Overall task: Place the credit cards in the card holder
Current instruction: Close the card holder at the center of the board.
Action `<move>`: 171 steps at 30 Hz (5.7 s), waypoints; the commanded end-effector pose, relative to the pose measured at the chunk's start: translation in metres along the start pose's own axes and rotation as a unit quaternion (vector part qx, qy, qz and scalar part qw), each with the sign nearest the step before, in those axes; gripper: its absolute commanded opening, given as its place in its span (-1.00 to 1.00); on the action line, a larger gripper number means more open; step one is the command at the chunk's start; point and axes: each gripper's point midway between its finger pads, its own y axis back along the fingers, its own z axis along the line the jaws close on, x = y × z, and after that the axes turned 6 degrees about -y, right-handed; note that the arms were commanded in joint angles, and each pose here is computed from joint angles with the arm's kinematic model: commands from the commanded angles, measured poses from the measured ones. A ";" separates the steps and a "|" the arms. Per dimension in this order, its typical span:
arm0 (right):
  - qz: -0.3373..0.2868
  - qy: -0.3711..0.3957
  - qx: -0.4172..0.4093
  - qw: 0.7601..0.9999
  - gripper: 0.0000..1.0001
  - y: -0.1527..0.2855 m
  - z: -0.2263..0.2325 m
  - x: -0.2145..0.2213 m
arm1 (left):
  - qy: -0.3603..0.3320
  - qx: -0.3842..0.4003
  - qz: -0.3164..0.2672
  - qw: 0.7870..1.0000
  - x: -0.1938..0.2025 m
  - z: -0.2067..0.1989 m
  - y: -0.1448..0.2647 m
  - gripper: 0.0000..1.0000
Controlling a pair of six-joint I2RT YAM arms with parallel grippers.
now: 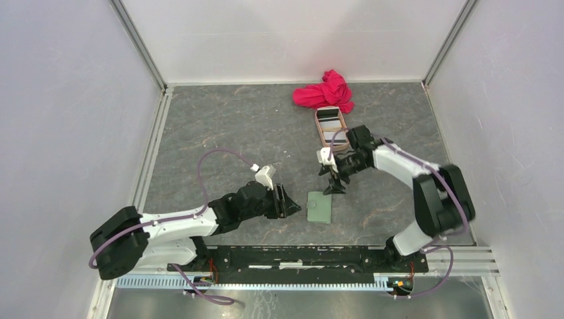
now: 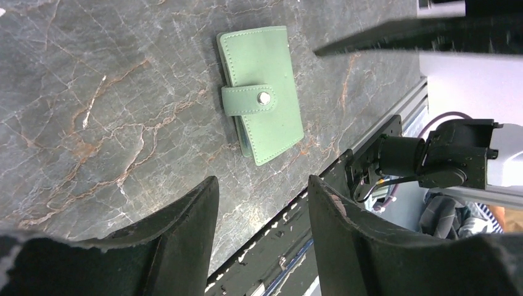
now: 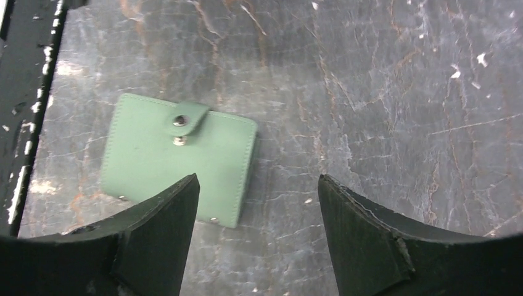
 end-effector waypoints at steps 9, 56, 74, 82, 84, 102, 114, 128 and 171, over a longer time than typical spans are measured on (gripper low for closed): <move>0.047 -0.205 -0.001 0.978 0.46 -0.018 -0.009 0.036 | 0.038 0.014 0.014 0.999 0.011 -0.005 -0.020 0.16; -0.059 0.310 0.029 0.948 0.85 0.040 0.045 0.015 | 0.037 -0.009 -0.076 0.996 -0.025 0.000 -0.024 0.70; -0.037 0.308 0.067 0.948 -0.13 0.009 0.007 -0.009 | 0.029 0.003 -0.037 0.999 -0.011 0.008 -0.035 0.86; -0.021 0.319 0.041 0.947 -0.37 -0.003 0.015 -0.002 | 0.036 0.008 -0.022 0.999 -0.005 0.008 -0.042 0.79; -0.007 0.317 0.032 0.948 -0.36 -0.009 0.016 0.005 | 0.040 0.002 -0.017 0.999 -0.002 0.011 -0.043 0.79; 0.018 0.309 0.035 0.950 -0.65 -0.018 0.008 0.012 | 0.030 0.000 -0.015 0.999 -0.003 0.010 -0.041 0.75; 0.024 0.309 0.049 0.950 -0.46 -0.018 0.003 0.012 | 0.014 0.015 -0.026 0.999 -0.012 -0.002 -0.038 0.73; 0.021 0.300 0.034 0.953 -1.00 -0.017 0.009 0.010 | 0.017 0.058 -0.013 0.998 -0.008 -0.033 -0.051 0.41; 0.057 0.307 -0.004 0.950 -1.00 -0.012 0.036 0.034 | 0.063 -0.018 0.032 0.997 0.020 0.002 -0.099 -0.68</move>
